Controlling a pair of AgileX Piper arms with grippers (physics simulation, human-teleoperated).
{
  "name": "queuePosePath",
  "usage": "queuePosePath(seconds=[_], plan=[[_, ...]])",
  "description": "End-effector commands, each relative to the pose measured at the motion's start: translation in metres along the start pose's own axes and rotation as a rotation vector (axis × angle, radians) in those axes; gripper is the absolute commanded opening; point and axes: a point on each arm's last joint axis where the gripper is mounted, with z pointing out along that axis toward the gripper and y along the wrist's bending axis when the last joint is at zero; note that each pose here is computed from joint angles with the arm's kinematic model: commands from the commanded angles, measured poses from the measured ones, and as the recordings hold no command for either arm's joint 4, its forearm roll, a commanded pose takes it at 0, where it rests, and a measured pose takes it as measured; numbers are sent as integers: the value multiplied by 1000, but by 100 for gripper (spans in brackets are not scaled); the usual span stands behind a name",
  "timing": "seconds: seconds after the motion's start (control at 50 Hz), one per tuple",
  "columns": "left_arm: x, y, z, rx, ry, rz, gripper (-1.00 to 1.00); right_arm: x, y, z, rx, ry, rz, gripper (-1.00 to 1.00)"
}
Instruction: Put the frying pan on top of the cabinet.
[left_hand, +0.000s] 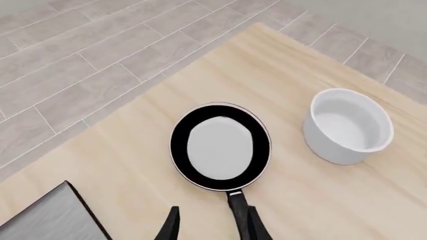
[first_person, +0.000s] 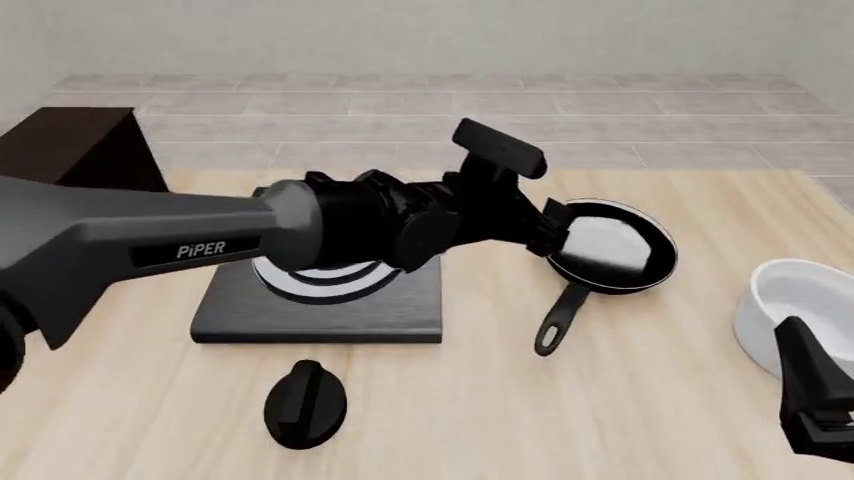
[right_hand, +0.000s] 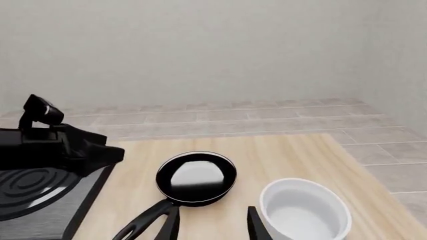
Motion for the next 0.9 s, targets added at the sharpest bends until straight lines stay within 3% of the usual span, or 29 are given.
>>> queuePosePath(seconds=[0.02,0.2,0.48,0.9], plan=[[1,-13,7,26,11,-2,100,0,0,0,-3,1,-3,100],[7,-29,15,55,34,18,100,0,0,1,-2,2,-3,100],[19,-38,26,71,66,30,100,0,0,1,2,3,0,100],[36,-38,37,69,104,35,100,0,0,1,7,3,9,100]])
